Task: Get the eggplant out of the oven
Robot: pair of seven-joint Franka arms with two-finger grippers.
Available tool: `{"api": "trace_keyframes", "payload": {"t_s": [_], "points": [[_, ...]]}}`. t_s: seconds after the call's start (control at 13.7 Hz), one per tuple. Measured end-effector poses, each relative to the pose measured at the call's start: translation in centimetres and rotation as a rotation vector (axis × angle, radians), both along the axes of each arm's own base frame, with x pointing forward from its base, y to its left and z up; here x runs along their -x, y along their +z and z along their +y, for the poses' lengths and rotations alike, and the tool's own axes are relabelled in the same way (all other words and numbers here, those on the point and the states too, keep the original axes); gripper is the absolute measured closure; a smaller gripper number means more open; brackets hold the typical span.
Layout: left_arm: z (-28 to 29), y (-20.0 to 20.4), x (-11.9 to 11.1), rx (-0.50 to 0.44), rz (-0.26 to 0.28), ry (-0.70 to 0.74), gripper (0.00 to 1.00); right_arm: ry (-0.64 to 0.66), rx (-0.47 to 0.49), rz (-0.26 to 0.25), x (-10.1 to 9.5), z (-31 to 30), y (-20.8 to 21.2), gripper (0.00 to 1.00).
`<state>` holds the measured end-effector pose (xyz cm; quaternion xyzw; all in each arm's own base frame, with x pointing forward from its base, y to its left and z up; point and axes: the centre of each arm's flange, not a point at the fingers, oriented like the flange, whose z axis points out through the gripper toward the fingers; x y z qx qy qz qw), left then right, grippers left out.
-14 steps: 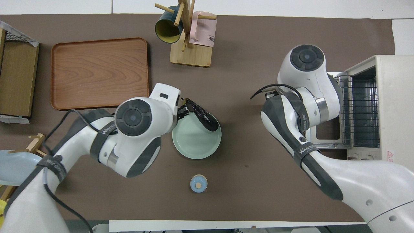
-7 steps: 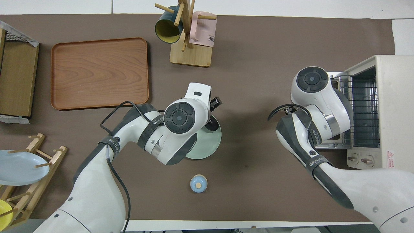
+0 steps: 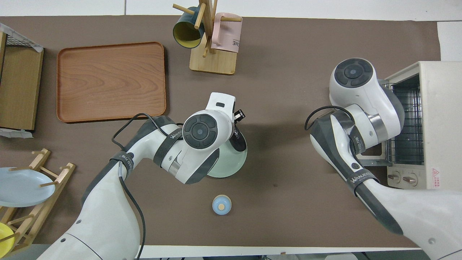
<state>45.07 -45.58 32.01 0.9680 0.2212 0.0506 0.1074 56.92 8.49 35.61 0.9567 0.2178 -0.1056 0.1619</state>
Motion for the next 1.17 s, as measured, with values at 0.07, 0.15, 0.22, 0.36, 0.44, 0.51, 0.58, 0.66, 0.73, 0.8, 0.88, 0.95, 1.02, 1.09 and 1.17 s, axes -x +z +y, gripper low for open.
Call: {"api": "trace_keyframes", "payload": {"t_s": [0.07,0.15,0.22,0.36,0.44,0.51,0.58,0.66,0.73,0.8,0.88,0.95,1.02,1.09,1.17], "points": [[0.0,0.0,0.0,0.000,0.000,0.000,0.62,0.015,-0.014,0.007,-0.1,-1.1,1.8,0.96],[0.0,0.0,0.0,0.000,0.000,-0.002,0.64,0.032,-0.028,0.012,0.0,-2.4,3.8,0.95],[0.0,0.0,0.0,-0.003,0.001,-0.006,0.65,0.042,-0.032,0.012,0.3,-4.0,5.7,0.95],[0.4,0.6,-0.3,-0.016,0.006,-0.012,0.65,0.047,-0.041,0.012,0.7,-7.9,8.7,0.93],[1.2,1.6,-0.9,-0.025,0.006,-0.016,0.65,0.047,-0.046,0.014,0.8,-9.9,9.5,0.93],[2.8,3.0,-2.1,-0.040,0.007,-0.025,0.65,0.040,-0.048,0.017,1.0,-11.3,10.1,0.91],[5.8,4.6,-4.4,-0.062,0.011,-0.038,0.65,0.026,-0.054,0.021,1.2,-12.3,10.5,0.91],[10.0,6.2,-7.3,-0.084,0.015,-0.050,0.65,0.004,-0.067,0.035,1.7,-12.9,10.7,0.85],[15.0,7.3,-10.4,-0.105,0.017,-0.065,0.65,-0.016,-0.079,0.054,2.3,-13.2,11.1,0.74],[20.6,7.7,-13.4,-0.124,0.012,-0.091,0.65,-0.033,-0.089,0.066,3.0,-13.2,12.0,0.63],[26.1,7.6,-15.6,-0.143,0.003,-0.131,0.65,-0.050,-0.119,0.055,3.9,-13.0,13.8,0.51],[30.4,7.1,-17.4,-0.159,-0.004,-0.171,0.65,-0.074,-0.164,0.032,4.8,-12.8,16.2,0.41],[33.6,6.6,-19.4,-0.171,-0.015,-0.201,0.65,-0.108,-0.213,0.009,6.0,-12.9,19.4,0.28],[35.0,5.9,-21.3,-0.185,-0.025,-0.222,0.65,-0.145,-0.249,-0.010,7.3,-13.6,22.6,0.18],[35.1,4.9,-22.8,-0.206,-0.031,-0.241,0.64,-0.176,-0.277,-0.030,8.5,-14.6,25.5,0.06]]}}
